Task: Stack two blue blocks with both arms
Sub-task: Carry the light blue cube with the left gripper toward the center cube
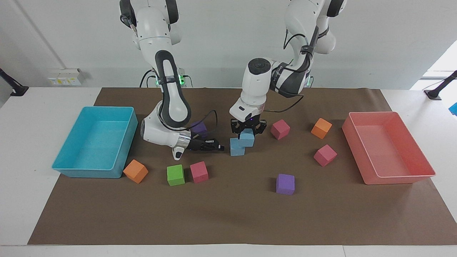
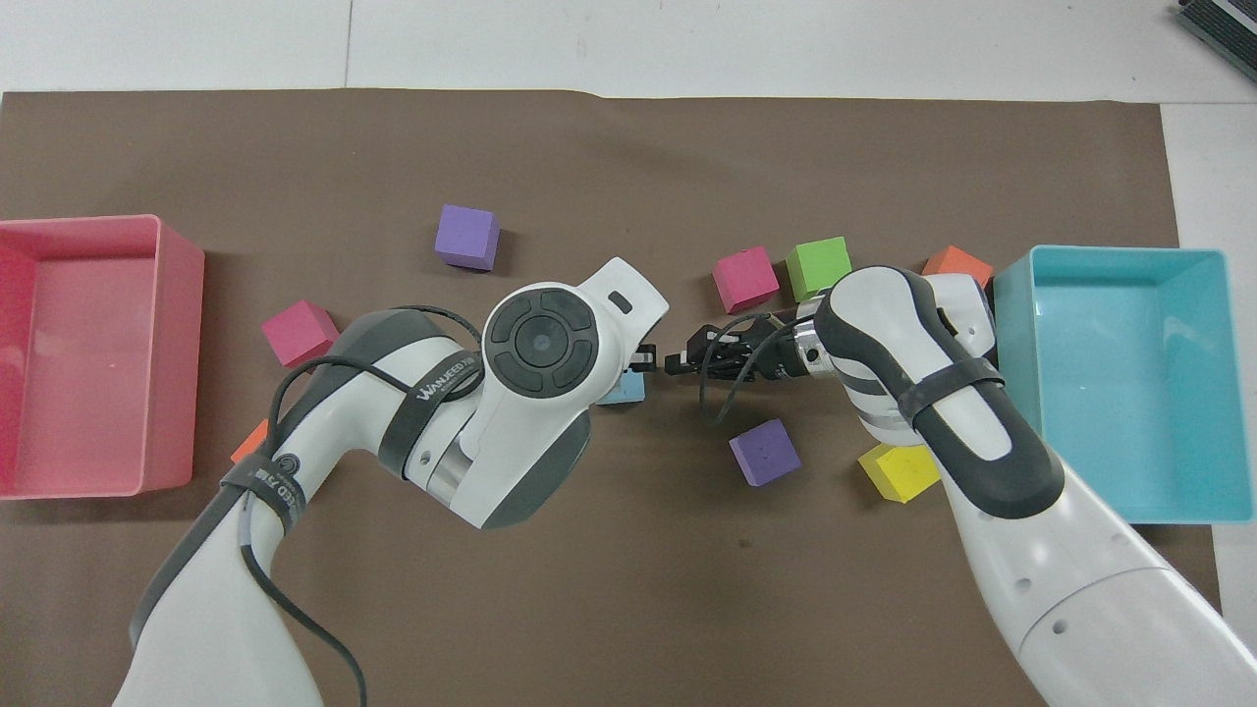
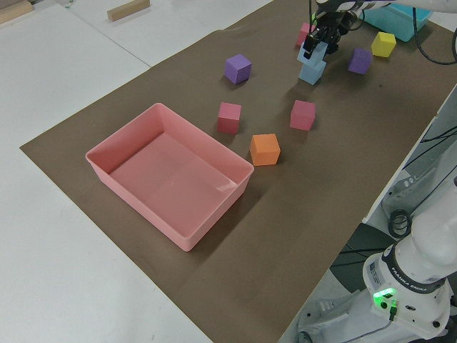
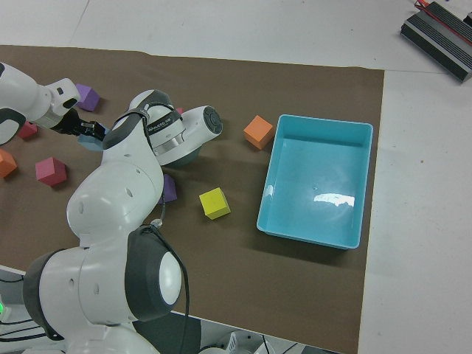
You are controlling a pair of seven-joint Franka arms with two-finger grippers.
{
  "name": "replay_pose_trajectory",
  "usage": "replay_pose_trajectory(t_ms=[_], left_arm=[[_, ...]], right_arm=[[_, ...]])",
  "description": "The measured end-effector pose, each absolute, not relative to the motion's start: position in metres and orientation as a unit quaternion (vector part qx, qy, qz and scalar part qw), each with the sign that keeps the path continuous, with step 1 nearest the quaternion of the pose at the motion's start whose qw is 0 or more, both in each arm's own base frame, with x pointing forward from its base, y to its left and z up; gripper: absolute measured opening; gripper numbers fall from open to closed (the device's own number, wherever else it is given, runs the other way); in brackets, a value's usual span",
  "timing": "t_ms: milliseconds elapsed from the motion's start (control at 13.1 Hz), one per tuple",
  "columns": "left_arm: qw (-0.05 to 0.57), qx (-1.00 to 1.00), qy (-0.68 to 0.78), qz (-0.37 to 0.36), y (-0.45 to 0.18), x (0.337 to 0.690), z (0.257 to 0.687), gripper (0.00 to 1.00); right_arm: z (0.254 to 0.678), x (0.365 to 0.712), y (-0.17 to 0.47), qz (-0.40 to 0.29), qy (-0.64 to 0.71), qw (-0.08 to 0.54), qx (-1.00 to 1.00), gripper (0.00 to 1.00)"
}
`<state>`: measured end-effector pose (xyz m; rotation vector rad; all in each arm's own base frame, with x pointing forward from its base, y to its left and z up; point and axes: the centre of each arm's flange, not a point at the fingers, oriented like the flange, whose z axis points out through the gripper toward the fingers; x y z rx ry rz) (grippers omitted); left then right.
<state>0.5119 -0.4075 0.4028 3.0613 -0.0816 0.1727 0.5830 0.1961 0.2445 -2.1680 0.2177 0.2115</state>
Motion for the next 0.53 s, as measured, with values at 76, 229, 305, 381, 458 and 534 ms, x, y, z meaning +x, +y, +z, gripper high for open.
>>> replay_pose_trajectory(t_ms=[76, 229, 305, 381, 458, 534], left_arm=[[0.038, 0.997, -0.022, 0.056, -0.411, 0.513, 0.401, 0.58], [0.041, 0.998, -0.014, 0.055, -0.423, 0.509, 0.389, 0.58], [0.043, 0.997, -0.013, 0.055, -0.429, 0.507, 0.383, 0.58], [0.042, 0.998, -0.013, 0.054, -0.432, 0.506, 0.38, 0.58], [0.042, 0.998, -0.013, 0.053, -0.433, 0.506, 0.379, 0.58], [0.042, 0.998, -0.013, 0.053, -0.433, 0.506, 0.379, 0.58]], right_arm=[[0.245, 0.583, 0.196, 0.086, 0.088, 0.458, -0.88, 0.01], [0.244, 0.583, 0.196, 0.086, 0.088, 0.458, -0.88, 0.01], [0.244, 0.583, 0.196, 0.086, 0.088, 0.458, -0.88, 0.01], [0.244, 0.583, 0.196, 0.086, 0.088, 0.458, -0.88, 0.01], [0.244, 0.583, 0.196, 0.086, 0.088, 0.458, -0.88, 0.01], [0.244, 0.583, 0.196, 0.086, 0.088, 0.458, -0.88, 0.01]])
